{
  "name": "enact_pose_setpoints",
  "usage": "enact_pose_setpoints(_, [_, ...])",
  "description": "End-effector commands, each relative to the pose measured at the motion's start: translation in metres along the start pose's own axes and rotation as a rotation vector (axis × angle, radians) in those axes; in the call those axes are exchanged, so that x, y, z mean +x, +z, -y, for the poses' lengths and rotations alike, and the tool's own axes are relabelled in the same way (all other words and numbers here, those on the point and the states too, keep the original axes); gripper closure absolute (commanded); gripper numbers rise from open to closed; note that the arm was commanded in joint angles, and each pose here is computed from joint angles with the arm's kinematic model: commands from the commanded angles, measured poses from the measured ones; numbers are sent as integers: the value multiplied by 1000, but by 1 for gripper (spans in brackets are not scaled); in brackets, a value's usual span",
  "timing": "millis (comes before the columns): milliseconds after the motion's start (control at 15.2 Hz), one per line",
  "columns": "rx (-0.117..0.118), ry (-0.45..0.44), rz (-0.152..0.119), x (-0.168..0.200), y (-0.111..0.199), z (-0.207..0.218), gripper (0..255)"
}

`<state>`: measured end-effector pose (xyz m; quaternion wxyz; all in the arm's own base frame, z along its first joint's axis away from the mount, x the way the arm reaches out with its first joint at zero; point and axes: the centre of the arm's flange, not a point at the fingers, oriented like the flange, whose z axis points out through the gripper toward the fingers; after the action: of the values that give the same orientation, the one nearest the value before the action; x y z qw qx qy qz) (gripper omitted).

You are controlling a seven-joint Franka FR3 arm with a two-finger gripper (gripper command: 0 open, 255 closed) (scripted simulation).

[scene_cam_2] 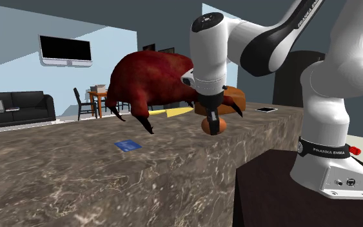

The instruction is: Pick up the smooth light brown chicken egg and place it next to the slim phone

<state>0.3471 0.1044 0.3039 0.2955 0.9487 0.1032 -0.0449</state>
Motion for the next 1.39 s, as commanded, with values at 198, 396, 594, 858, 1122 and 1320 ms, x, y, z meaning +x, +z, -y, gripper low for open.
enact_pose_setpoints(198, [6, -3, 3, 0, 2, 4, 255])
enact_pose_setpoints(396, [6, -3, 3, -2, -3, -1, 255])
enact_pose_setpoints(594, [6, -3, 3, -5, -16, -9, 255])
enact_pose_setpoints(858, [6, -3, 3, -8, -34, -21, 255])
enact_pose_setpoints(1122, [6, -3, 3, -11, -51, -33, 255])
enact_pose_setpoints(1320, [6, -3, 3, -13, -64, -41, 255])
